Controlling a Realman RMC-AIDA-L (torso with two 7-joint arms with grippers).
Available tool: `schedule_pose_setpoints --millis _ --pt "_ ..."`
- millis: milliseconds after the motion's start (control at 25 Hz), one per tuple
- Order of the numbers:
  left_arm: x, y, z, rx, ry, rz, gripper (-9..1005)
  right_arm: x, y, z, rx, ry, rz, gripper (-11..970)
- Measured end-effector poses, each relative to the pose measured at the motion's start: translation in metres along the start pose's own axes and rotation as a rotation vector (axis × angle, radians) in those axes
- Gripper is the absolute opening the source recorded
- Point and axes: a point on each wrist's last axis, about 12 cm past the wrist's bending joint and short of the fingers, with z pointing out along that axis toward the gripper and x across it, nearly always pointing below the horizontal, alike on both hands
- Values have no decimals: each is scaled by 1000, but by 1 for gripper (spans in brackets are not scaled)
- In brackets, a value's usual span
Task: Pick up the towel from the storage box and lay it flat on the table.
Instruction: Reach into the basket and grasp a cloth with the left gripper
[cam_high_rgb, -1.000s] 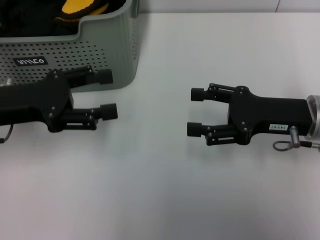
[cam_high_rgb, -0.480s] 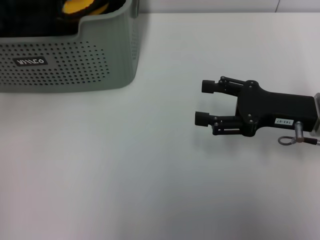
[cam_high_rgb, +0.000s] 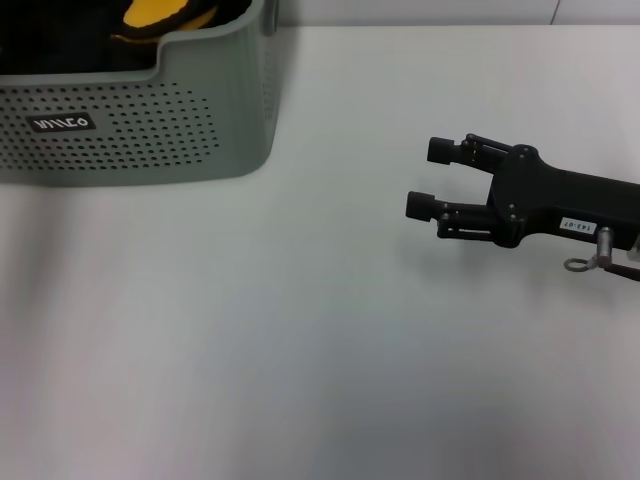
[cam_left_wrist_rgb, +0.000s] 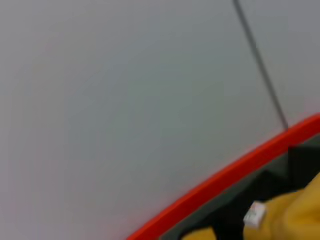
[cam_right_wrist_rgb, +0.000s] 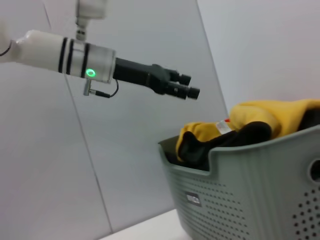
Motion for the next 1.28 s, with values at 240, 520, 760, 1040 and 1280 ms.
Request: schedule_pose_setpoints --millis 240,520,760,1040,1280 --pt "2 -15 47 13 54 48 818 1 -2 0 22 8 -1 885" --pt "13 -27 79 66 96 64 815 6 -2 -2 47 13 9 885" --pt "25 -21 86 49 116 52 816 9 -2 -6 66 6 18 885" --pt "41 -11 91 33 155 43 815 10 -1 -6 66 7 20 886" --pt "54 0 93 22 189 8 803 12 0 -7 67 9 25 886"
